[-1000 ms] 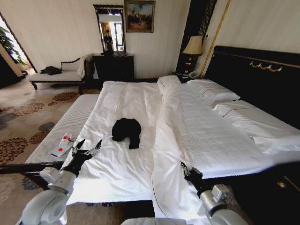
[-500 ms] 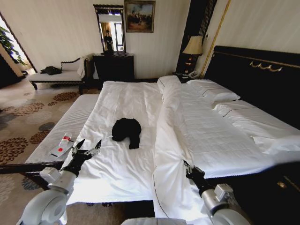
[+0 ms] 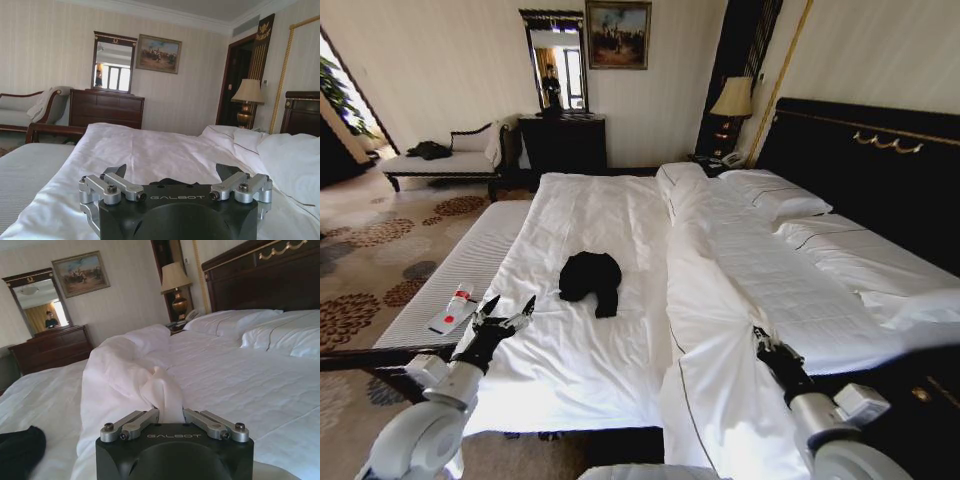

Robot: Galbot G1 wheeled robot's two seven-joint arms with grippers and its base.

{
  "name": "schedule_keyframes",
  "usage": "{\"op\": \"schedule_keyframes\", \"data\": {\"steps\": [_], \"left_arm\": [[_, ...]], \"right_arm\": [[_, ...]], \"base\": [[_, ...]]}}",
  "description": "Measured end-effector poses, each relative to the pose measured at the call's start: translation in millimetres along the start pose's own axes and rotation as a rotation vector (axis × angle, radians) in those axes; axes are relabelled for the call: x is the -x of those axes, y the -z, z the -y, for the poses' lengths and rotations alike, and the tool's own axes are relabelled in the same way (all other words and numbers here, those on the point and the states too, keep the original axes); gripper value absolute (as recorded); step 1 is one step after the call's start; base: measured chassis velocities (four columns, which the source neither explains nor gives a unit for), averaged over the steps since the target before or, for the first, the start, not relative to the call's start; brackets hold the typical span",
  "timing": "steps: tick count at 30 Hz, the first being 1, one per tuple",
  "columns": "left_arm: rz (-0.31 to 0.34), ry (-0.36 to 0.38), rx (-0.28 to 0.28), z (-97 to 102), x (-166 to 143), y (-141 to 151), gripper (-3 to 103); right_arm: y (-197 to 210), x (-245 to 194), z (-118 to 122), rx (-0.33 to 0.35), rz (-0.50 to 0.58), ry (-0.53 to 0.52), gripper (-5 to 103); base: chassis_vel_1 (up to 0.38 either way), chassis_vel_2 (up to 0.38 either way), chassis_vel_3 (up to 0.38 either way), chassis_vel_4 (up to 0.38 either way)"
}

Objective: Fold the clothes on the bed.

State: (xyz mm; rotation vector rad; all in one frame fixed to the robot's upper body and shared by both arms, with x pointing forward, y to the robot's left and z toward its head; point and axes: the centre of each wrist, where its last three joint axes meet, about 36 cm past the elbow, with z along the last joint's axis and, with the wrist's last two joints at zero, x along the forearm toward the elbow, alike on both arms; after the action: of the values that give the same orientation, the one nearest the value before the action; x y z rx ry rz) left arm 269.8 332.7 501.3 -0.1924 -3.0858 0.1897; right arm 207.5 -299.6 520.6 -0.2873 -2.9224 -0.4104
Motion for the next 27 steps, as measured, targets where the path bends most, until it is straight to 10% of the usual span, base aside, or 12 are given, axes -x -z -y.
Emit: {"op": "schedule_keyframes", "data": {"steps": [27], "left_arm": [[-0.001,-0.001,-0.003,-0.4,7.4,0.3,100]], "right_arm": [[29.6,-1.7,150.5,-0.064,0.171,-0.451,1]], "base": [[0.000,0.000,0.000,0.000]]}}
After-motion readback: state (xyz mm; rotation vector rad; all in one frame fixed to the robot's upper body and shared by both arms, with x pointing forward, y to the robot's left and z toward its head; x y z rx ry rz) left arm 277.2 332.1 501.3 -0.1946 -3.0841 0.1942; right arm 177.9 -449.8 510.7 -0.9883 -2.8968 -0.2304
